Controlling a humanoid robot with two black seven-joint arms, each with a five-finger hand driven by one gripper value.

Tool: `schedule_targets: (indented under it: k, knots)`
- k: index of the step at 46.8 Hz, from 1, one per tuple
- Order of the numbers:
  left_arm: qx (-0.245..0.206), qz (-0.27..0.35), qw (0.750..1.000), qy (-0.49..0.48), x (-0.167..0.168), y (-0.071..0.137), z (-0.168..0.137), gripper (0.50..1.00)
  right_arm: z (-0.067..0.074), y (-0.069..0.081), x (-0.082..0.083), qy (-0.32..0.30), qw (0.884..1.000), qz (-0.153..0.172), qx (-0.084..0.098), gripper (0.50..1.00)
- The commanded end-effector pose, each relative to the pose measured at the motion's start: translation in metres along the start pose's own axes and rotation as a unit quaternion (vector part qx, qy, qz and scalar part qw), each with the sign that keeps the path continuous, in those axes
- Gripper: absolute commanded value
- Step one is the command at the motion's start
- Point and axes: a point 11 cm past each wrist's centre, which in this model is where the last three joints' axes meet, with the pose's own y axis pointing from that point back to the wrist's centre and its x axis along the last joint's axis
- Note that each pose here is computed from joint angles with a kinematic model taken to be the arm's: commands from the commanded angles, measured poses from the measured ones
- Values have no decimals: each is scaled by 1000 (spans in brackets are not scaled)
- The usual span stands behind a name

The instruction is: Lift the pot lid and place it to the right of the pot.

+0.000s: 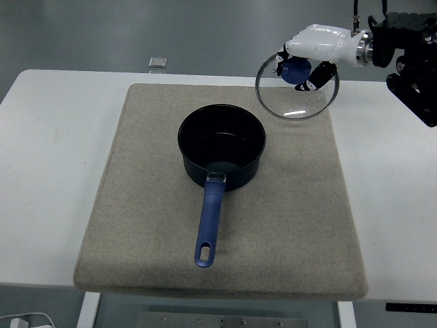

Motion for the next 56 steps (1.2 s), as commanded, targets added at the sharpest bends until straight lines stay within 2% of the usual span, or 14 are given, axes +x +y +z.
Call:
schedule_targets:
  k: [1, 15, 29, 37, 47, 56]
  knots:
    - [0, 0, 1000, 0, 0, 0, 0, 1000, 0, -1, -9, -6, 1000, -6, -1, 500]
    - [0, 0, 1000, 0, 0, 0, 0, 1000, -2, -3, -21, -15, 1000, -12, 0, 500]
    - [0, 0, 1000, 0, 0, 0, 0, 1000, -6, -6, -42, -39, 999, -21, 4, 500]
    - [0, 0, 1000, 0, 0, 0, 0, 1000, -3, -2, -54, -45, 998, -32, 0, 500]
    - [0, 0, 1000, 0, 0, 0, 0, 1000, 1, 3, -71, -35, 997, -62, -5, 500]
    - [0, 0, 1000, 0, 0, 0, 0, 1000, 13, 17, -85, -76, 994, -69, -22, 500]
